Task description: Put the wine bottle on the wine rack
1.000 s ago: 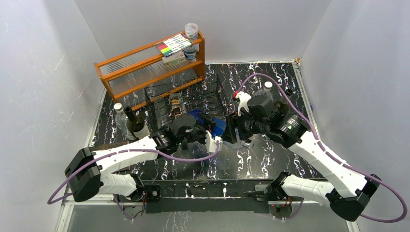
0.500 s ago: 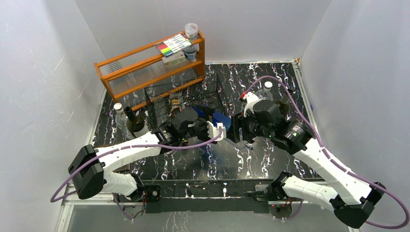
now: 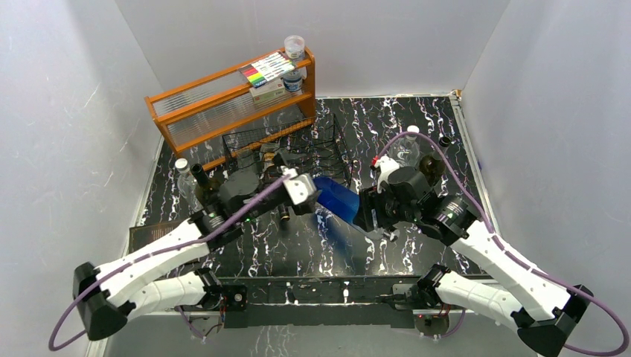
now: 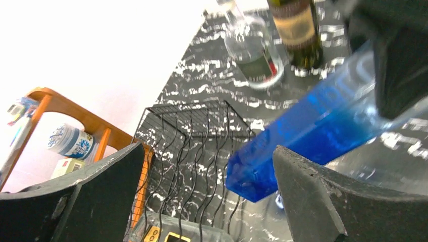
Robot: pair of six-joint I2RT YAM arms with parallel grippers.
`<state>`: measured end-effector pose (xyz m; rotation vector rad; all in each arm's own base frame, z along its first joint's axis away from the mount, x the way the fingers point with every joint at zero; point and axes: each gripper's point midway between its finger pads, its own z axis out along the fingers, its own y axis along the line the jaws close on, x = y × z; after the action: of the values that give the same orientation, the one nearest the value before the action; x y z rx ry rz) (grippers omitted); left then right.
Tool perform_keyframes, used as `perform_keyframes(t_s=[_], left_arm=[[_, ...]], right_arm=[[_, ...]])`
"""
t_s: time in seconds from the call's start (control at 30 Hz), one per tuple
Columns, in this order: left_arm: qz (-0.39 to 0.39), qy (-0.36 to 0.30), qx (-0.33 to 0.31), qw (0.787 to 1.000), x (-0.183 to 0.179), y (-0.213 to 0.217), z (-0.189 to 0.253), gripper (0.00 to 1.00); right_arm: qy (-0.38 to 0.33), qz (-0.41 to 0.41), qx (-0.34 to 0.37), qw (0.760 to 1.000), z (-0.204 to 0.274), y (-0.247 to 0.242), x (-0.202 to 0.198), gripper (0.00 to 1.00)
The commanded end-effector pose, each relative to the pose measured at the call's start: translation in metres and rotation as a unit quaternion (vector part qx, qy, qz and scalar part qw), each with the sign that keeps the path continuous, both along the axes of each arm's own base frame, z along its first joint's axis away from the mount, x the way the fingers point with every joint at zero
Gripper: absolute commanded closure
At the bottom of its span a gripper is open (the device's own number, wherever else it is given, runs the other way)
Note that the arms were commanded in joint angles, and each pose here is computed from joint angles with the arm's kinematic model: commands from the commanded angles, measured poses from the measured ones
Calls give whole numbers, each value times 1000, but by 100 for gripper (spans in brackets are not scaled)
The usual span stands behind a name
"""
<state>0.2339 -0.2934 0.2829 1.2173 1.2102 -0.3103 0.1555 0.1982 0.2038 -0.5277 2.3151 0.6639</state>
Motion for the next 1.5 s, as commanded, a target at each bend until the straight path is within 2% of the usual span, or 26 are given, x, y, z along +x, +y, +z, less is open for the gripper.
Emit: perform_keyframes(t_s=[0.0,0.13,0.33,0.47,0.8,1.47], left_arm=[[18,69,-126,989,-18,14,42,2],[40,104,-172,979,-23,27,56,2],[69,115,-186,973,-24,41,62,2],[71,119,-187,972,-26,44,62,2],[67,123,-197,970,-28,45,70,2],[80,139,-199,967,-28,48,63,2]], right_arm=[[-76,16,81,994,46,24,17,100],[-76,13,84,993,38,29,22,100],[-91,6,114,989,42,39,29,100],[-103,0,138,985,48,40,31,100],[-116,-13,149,982,36,43,38,100],[-174,-34,247,953,40,51,49,100]])
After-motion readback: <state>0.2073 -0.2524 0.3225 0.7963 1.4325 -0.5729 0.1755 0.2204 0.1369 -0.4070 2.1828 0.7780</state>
